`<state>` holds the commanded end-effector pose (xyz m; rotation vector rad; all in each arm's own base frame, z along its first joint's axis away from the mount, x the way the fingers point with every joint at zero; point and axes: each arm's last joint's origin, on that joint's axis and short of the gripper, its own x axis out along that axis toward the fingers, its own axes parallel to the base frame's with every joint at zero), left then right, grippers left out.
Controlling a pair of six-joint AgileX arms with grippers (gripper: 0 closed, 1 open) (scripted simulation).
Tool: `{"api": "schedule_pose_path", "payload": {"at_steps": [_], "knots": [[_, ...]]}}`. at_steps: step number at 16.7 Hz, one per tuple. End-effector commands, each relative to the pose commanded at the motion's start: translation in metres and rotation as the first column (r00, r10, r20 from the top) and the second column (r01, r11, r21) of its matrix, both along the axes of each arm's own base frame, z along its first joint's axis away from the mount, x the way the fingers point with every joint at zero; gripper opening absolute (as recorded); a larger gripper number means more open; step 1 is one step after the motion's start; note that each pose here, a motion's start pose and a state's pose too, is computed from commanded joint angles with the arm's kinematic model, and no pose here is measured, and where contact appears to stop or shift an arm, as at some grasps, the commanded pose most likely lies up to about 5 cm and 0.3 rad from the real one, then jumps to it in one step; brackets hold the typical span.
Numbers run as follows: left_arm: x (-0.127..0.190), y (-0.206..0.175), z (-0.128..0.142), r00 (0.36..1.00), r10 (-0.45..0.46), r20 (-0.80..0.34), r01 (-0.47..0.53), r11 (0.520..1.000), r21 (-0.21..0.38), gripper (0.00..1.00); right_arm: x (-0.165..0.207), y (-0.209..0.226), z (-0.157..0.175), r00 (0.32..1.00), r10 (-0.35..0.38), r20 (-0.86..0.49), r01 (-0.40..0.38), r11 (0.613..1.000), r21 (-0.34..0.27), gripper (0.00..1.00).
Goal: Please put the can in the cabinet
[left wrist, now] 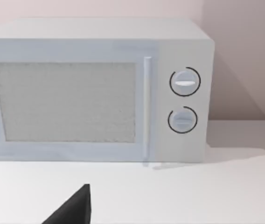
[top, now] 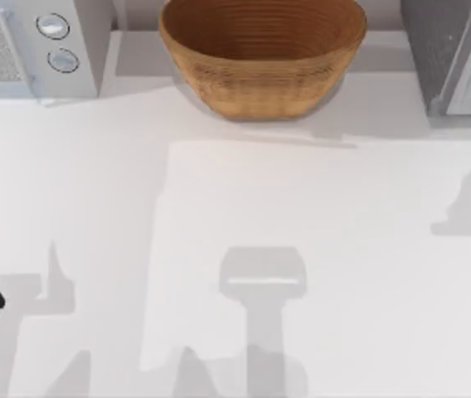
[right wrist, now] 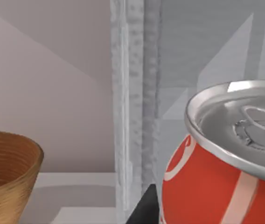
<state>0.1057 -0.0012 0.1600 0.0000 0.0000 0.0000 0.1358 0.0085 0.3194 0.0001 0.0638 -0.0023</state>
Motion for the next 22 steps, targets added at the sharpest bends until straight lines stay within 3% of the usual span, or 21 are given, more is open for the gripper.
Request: {"api": "schedule_pose_path", "payload": {"at_steps": [5,9,14,22], "knots": [[0.0,0.0,0.0,1.0,0.0,0.0,0.0,1.0,0.0,1.0,0.048,0.014,0.109,0.999,0.001,0.033,-0.001,1.0,0.0,0.0],[0.0,0.0,0.0,1.0,0.0,0.0,0.0,1.0,0.0,1.0,0.089,0.027,0.164,0.998,0.002,0.055,-0.002,1.0,0.002,0.0],[0.0,0.0,0.0,1.0,0.0,0.0,0.0,1.0,0.0,1.0,0.119,0.038,0.19,0.998,0.004,0.062,-0.004,1.0,0.002,0.0],[0.0,0.0,0.0,1.0,0.0,0.0,0.0,1.0,0.0,1.0,0.129,0.039,0.192,0.999,0.003,0.052,-0.003,1.0,0.002,0.0]]}}
